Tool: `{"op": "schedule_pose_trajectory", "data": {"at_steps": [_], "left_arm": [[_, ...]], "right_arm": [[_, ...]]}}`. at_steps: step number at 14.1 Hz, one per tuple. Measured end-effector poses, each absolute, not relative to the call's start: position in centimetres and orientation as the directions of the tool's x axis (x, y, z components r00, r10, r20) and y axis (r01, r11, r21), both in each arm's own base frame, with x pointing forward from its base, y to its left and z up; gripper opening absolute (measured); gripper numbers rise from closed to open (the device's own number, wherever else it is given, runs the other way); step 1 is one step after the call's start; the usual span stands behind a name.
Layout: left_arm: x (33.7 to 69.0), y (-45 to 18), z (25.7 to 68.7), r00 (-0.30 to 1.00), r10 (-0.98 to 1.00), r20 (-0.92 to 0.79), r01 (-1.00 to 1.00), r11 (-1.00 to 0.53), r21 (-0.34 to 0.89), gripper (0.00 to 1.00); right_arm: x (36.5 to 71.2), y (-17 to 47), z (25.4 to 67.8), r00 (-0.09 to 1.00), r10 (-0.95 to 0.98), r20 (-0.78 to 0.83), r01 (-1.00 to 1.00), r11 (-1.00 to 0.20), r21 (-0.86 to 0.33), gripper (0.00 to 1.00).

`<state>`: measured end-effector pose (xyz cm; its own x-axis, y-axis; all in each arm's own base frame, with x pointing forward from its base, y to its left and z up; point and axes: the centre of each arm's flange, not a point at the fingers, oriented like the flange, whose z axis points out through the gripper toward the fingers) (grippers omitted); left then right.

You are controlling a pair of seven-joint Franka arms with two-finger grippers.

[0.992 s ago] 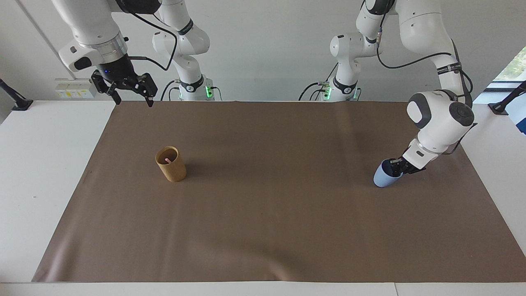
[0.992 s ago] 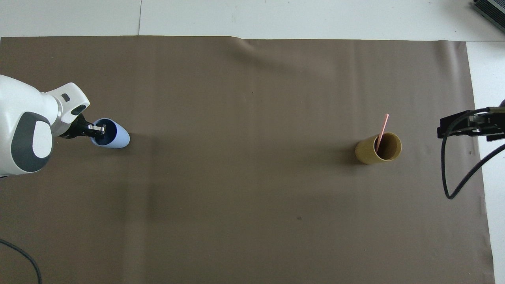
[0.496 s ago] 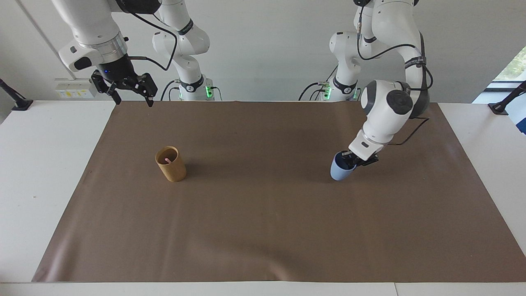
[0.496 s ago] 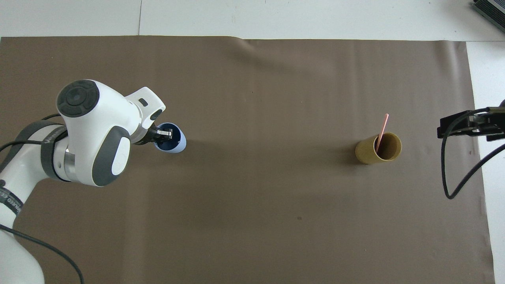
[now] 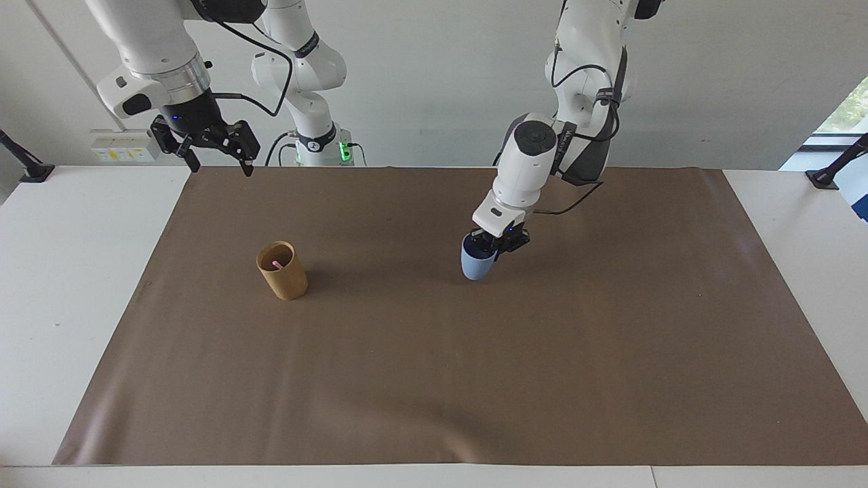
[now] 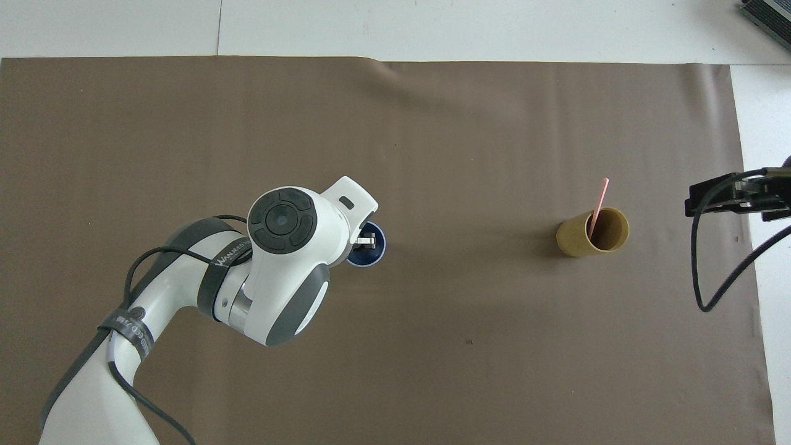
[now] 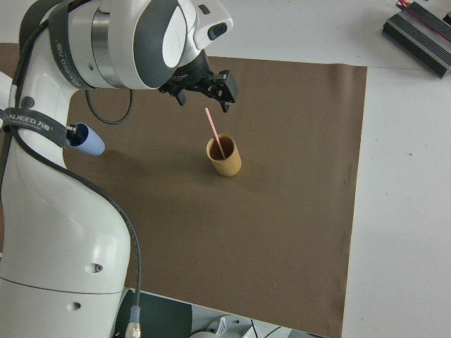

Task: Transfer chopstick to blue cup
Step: 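Carry the blue cup with the left gripper toward the table center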

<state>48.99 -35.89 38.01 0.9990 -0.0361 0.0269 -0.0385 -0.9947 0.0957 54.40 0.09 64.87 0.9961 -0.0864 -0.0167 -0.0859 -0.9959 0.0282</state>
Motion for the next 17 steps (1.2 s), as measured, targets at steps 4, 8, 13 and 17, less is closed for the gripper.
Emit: {"op": "schedule_pose_trajectory", "data": {"at_steps": [4,8,13,17], "left_arm": [[48.3,-37.2,36.7,0.998,-0.055,0.020,-0.057,-0.994,0.091,0.07],[48.4,-37.4,36.8,0.998,-0.059,0.029,-0.062,-0.993,0.096,0.39],[49.6,-36.7,39.6,0.997,-0.037,0.074,-0.046,-0.992,0.121,0.93],[51.2,-31.3,44.8,0.994,-0.060,0.088,-0.070,-0.991,0.114,1.00]], "right_arm": [[54.4,0.1,64.9,0.996,-0.086,-0.017,-0.086,-0.996,0.028,1.00],[54.4,0.1,64.9,0.996,-0.086,-0.017,-0.086,-0.996,0.028,1.00],[54.4,0.1,64.9,0.996,-0.086,-0.017,-0.086,-0.996,0.028,1.00],[54.4,0.1,64.9,0.996,-0.086,-0.017,-0.086,-0.996,0.028,1.00]]}}
